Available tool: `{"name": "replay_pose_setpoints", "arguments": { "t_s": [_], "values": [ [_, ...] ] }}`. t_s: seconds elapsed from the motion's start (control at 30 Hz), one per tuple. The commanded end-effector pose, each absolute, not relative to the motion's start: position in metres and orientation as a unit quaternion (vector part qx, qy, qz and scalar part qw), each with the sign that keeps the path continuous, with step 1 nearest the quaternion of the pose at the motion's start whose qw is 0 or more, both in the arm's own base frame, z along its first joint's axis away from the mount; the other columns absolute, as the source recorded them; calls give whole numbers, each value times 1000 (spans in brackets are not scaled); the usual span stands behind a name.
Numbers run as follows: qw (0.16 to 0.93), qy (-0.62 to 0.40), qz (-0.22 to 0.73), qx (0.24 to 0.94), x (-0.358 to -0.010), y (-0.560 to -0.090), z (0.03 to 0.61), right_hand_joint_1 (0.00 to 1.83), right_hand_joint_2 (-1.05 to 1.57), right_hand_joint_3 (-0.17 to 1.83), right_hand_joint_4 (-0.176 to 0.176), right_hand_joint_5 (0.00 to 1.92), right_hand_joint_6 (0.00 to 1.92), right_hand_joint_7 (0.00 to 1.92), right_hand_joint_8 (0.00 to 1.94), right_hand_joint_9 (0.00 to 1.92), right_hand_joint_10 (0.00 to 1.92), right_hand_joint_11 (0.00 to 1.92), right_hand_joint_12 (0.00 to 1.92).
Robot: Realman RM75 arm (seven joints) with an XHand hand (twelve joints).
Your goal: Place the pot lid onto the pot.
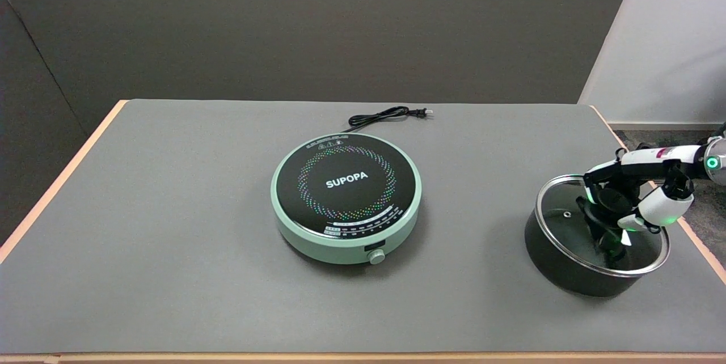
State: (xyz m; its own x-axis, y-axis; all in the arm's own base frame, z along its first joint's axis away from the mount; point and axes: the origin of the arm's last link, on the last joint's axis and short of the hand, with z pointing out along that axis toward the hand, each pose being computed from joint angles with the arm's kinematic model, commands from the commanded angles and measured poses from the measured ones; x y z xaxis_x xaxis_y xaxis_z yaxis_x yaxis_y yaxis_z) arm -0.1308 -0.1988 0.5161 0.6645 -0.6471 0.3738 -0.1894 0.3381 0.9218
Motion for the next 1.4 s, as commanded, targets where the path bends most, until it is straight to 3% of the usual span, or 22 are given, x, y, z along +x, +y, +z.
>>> {"name": "replay_pose_setpoints", "arguments": {
  "t_s": [0.03,0.17,0.23,0.3,0.33,0.4,0.47,0.63,0.8,0.97,1.0,1.1,1.17,1.23,1.3,1.4],
  "values": [
    [729,-376,-155,551,-133,-197,518,1281,1048,604,172,346,1708,610,1748,403,1921,8,1762],
    [729,-377,-157,549,-133,-197,518,1281,1047,609,171,345,1716,607,1754,400,1921,16,1762],
    [729,-377,-158,548,-133,-197,518,1268,1076,595,151,317,1668,574,1795,362,1921,-1,1760],
    [729,-378,-159,548,-134,-196,518,1248,1155,472,160,281,1419,530,1802,271,1921,-1,1701],
    [729,-378,-159,548,-134,-196,518,1212,1211,439,139,302,1147,468,1869,176,1921,-1,1563],
    [728,-379,-161,548,-134,-196,518,1225,1233,348,124,350,915,484,1804,160,1891,-1,1519],
    [727,-380,-163,548,-133,-196,517,959,846,892,102,421,585,289,1357,114,1825,-1,1413],
    [727,-377,-163,551,-129,-198,517,884,769,875,39,400,208,184,1170,33,1660,-1,1224],
    [729,-372,-162,551,-126,-200,518,962,643,798,8,278,153,69,987,-1,1468,-1,1063],
    [737,-363,-167,545,-124,-200,521,961,626,774,-10,185,129,73,787,-1,1229,-1,924],
    [739,-361,-168,544,-123,-200,522,951,612,804,-16,137,126,156,521,-1,1103,-1,888],
    [747,-352,-172,538,-121,-201,525,916,542,909,-23,48,111,165,258,163,566,-1,844],
    [753,-345,-175,533,-120,-201,528,878,462,936,-22,-1,4,31,112,93,288,-1,835],
    [758,-337,-174,531,-119,-202,530,818,379,864,-17,-1,-1,-1,-1,24,183,0,792],
    [762,-327,-171,533,-116,-204,531,846,350,806,-8,-1,-1,-1,-1,-1,38,80,563],
    [770,-306,-161,536,-111,-208,534,818,332,757,-5,-1,-1,-1,-1,-1,-1,92,471]
  ]
}}
